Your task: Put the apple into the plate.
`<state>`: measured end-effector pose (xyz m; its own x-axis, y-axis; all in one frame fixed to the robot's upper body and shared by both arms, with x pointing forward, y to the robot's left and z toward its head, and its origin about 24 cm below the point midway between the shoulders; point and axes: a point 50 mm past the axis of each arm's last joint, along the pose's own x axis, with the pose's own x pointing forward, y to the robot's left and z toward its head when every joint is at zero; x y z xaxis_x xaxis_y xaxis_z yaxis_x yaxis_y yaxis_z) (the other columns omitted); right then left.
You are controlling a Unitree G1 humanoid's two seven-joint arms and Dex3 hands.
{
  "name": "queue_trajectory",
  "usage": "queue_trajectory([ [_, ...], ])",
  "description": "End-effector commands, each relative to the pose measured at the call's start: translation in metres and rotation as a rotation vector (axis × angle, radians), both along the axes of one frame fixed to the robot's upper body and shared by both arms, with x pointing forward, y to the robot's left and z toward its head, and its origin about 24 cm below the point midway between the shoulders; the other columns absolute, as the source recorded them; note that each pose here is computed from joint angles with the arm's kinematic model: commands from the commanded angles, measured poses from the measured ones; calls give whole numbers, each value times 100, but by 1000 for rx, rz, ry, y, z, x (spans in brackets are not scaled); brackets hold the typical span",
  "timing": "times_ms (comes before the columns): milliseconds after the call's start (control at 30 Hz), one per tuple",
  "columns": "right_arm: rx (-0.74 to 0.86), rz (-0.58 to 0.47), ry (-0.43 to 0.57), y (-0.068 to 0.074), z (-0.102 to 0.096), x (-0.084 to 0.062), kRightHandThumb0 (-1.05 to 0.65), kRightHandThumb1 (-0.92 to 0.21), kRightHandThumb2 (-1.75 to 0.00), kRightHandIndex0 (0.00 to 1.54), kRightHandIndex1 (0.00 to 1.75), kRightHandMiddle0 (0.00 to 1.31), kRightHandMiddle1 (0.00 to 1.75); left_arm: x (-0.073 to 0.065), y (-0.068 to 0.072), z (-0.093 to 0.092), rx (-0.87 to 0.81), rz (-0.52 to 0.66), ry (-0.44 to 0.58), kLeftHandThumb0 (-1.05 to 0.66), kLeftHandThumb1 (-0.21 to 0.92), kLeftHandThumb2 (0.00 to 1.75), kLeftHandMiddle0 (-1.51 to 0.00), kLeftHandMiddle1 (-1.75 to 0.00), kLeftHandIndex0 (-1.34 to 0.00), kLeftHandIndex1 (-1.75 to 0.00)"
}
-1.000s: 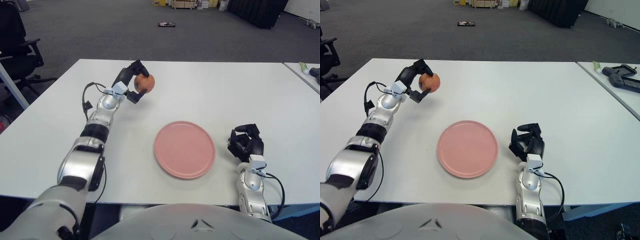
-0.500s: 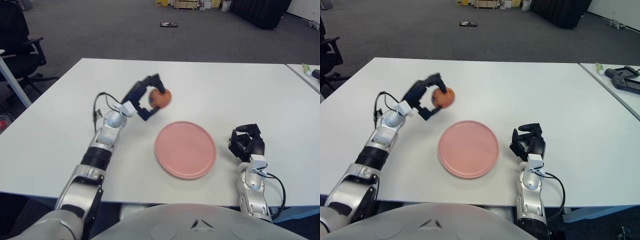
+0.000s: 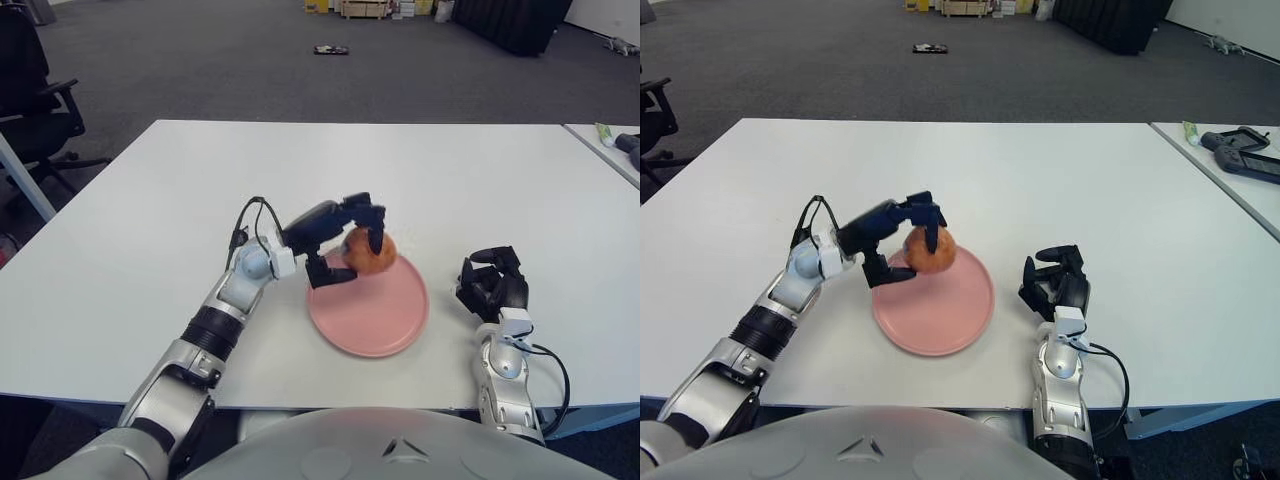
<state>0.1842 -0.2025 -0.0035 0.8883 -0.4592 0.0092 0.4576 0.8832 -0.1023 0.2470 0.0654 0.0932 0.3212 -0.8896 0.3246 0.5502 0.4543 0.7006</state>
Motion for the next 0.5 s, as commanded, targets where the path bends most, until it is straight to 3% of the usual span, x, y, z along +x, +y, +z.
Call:
queue_trajectory([
  [0, 2, 7, -7, 1, 2, 5, -39, -65, -90, 56, 157, 36, 175, -3, -1, -1, 90, -41, -92, 0, 3, 160, -89, -158, -60, -175],
  [200, -2, -10, -13, 2, 3, 5, -39, -65, -90, 57, 157, 36, 175, -7, -11, -13, 237, -95, -197, 0, 5, 157, -87, -159, -58, -175],
  [467, 1, -12, -18, 3, 4, 3, -39, -65, -91, 58, 159, 36, 175, -8, -17, -27, 331, -115, -218, 0, 7, 156, -85, -160, -57, -175],
])
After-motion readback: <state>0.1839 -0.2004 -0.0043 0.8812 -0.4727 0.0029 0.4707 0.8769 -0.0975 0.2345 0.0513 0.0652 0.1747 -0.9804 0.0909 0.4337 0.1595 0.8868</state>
